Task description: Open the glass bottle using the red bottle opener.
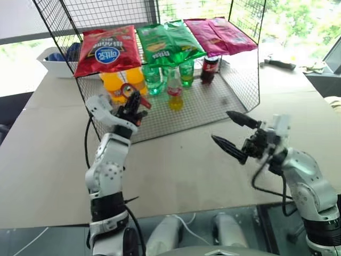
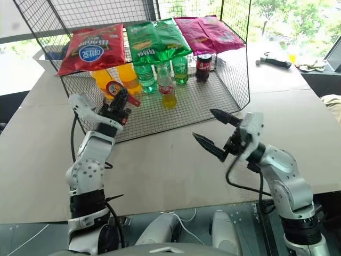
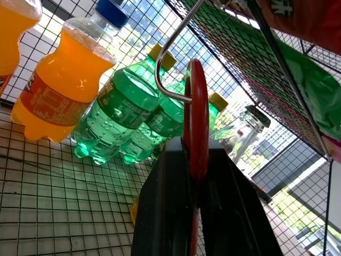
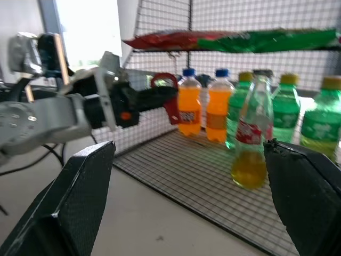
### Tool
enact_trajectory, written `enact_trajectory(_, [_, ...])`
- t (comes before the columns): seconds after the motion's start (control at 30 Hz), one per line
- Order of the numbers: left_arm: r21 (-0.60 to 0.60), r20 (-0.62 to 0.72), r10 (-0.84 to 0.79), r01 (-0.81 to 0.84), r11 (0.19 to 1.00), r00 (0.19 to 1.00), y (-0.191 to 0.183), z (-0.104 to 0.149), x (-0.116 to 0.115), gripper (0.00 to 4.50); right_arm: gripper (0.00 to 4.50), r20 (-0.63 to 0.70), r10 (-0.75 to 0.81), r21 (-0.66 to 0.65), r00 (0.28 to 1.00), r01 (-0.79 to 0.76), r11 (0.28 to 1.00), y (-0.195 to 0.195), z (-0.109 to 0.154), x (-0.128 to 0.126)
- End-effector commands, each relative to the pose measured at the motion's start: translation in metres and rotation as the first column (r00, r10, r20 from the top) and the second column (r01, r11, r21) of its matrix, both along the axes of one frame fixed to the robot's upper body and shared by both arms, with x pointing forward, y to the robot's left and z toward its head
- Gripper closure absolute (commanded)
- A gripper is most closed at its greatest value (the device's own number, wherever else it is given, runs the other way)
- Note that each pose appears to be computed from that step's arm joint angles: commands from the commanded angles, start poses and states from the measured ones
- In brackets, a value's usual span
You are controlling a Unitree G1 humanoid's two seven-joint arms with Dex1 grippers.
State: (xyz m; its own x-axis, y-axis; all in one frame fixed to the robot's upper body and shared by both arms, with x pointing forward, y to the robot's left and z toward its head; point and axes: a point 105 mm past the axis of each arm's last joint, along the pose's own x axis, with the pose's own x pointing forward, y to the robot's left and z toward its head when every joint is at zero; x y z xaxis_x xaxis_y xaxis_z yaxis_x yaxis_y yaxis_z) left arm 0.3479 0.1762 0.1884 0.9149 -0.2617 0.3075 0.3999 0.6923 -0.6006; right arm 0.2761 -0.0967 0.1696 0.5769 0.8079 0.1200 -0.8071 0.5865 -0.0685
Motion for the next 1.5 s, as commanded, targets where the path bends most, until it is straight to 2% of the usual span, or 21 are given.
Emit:
enact_trajectory(0.03, [-0.029, -0.094, -0.288, 0.287, 0.958, 0.953, -0.038, -0.023, -0.010, 4.44, 0.00, -0.098, 0.046, 0.044, 0.994, -0.042, 0.998, 0.016, 0.006, -0.003])
enact_trajectory(0.1, [-0.051, -0.109, -0.376, 0.372, 0.927, 0.920, -0.047, -0.028, -0.014, 4.44, 0.00, -0.143, 0.065, 0.047, 0.988, -0.059, 0.997, 0.021, 0.005, -0.002])
enact_trajectory(0.17, [-0.016, -0.109, -0.412, 0.413, 0.911, 0.905, -0.054, -0.030, -0.013, 4.44, 0.00, -0.194, 0.071, 0.044, 0.978, -0.064, 0.997, 0.025, 0.004, 0.002])
enact_trajectory(0.3, [-0.024, -0.040, -0.373, 0.372, 0.928, 0.927, -0.046, -0.016, 0.000, 4.44, 0.00, -0.202, 0.057, 0.009, 0.978, -0.056, 0.998, 0.027, 0.006, 0.010])
enact_trajectory(0.5, [-0.064, -0.010, -0.331, 0.330, 0.942, 0.944, -0.037, -0.014, 0.004, 4.44, 0.00, -0.172, 0.023, 0.014, 0.985, -0.021, 1.000, 0.029, 0.006, 0.015])
enact_trajectory(0.6, [-0.089, 0.014, -0.279, 0.279, 0.956, 0.960, -0.031, -0.011, 0.007, 4.44, 0.00, -0.167, 0.036, 0.046, 0.985, -0.028, 0.999, 0.032, 0.010, 0.013])
enact_trajectory(0.83, [-0.068, -0.017, -0.054, 0.053, 0.996, 0.998, 0.003, -0.017, 0.031, 4.44, 0.00, -0.133, 0.004, 0.032, 0.991, 0.000, 0.999, 0.026, 0.014, 0.018])
enact_trajectory(1.03, [-0.101, 0.042, -0.024, 0.028, 0.995, 0.999, 0.005, -0.004, 0.038, 4.44, 0.00, -0.130, -0.026, 0.019, 0.991, 0.029, 0.999, 0.020, 0.010, 0.019])
enact_trajectory(1.17, [-0.103, 0.070, -0.054, 0.061, 0.993, 0.996, 0.000, 0.000, 0.034, 4.44, 0.00, -0.127, -0.034, 0.019, 0.991, 0.037, 0.999, 0.019, 0.008, 0.018])
enact_trajectory(1.37, [-0.127, 0.142, -0.220, 0.238, 0.963, 0.965, -0.020, 0.008, 0.010, 4.44, 0.00, -0.125, 0.028, 0.079, 0.992, -0.018, 0.997, 0.021, 0.015, 0.012])
enact_trajectory(1.5, [-0.128, 0.155, -0.310, 0.330, 0.935, 0.938, -0.031, 0.008, -0.003, 4.44, 0.00, -0.075, 0.079, 0.112, 0.994, -0.070, 0.991, 0.023, 0.025, 0.007])
